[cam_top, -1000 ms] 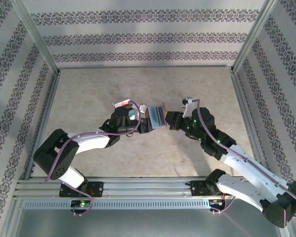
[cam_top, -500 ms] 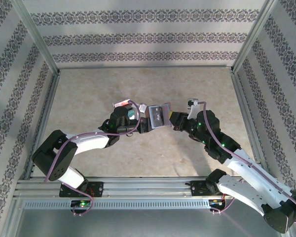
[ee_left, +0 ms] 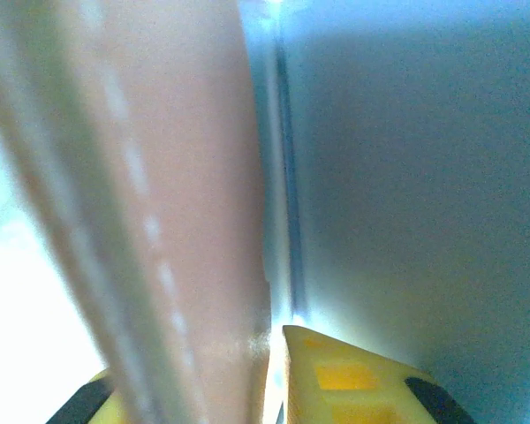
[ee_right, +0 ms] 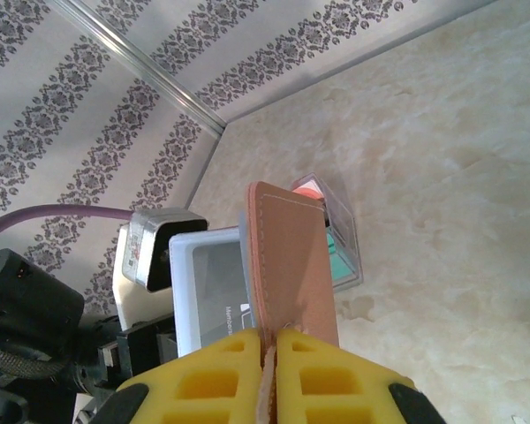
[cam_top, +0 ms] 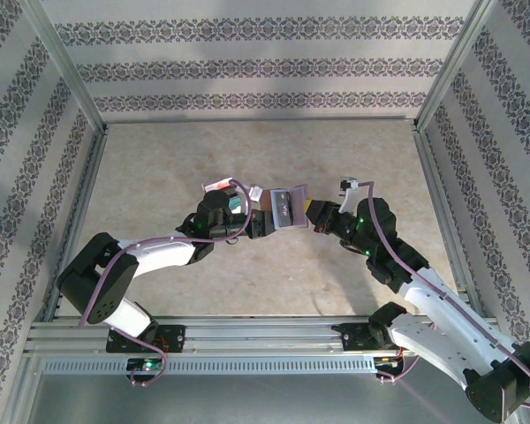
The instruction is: Take the credit cards out of the card holder
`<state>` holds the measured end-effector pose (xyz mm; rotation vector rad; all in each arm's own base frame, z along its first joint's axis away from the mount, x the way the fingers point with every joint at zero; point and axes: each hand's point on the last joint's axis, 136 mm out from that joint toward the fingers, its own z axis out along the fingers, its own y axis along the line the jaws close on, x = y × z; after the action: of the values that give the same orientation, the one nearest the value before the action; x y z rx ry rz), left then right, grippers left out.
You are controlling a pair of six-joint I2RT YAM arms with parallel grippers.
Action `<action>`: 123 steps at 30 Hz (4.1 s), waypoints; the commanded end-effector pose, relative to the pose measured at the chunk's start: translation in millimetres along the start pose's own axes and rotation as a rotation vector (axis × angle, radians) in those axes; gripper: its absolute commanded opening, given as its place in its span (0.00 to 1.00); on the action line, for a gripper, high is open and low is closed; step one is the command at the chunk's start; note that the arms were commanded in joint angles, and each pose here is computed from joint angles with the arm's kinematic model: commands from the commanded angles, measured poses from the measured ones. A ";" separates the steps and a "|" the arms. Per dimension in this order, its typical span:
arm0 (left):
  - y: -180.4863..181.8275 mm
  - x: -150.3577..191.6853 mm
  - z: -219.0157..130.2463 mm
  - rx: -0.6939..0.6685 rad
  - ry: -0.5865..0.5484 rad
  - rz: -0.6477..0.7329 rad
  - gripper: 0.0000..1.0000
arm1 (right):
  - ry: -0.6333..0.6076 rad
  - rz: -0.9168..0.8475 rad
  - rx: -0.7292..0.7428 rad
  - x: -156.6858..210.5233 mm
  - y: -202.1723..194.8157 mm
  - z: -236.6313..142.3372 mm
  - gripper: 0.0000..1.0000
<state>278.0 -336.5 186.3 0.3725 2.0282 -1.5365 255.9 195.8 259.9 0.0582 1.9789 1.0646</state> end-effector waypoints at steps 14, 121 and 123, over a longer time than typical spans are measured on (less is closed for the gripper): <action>-28.1 -10.1 -0.7 0.079 -0.025 0.075 0.19 | 0.008 -0.007 -0.063 -2.3 10.1 7.3 0.17; 76.5 -12.1 -110.1 -0.605 -0.283 -0.057 0.62 | 0.156 0.049 0.029 40.9 -4.4 13.2 0.00; 76.4 -13.2 -111.3 -0.612 -0.281 -0.052 0.80 | 0.176 0.079 0.028 46.9 -4.6 16.2 0.00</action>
<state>299.5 -220.9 166.1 -0.0929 2.1124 -0.9506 240.8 211.6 207.1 0.0455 2.1912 1.0382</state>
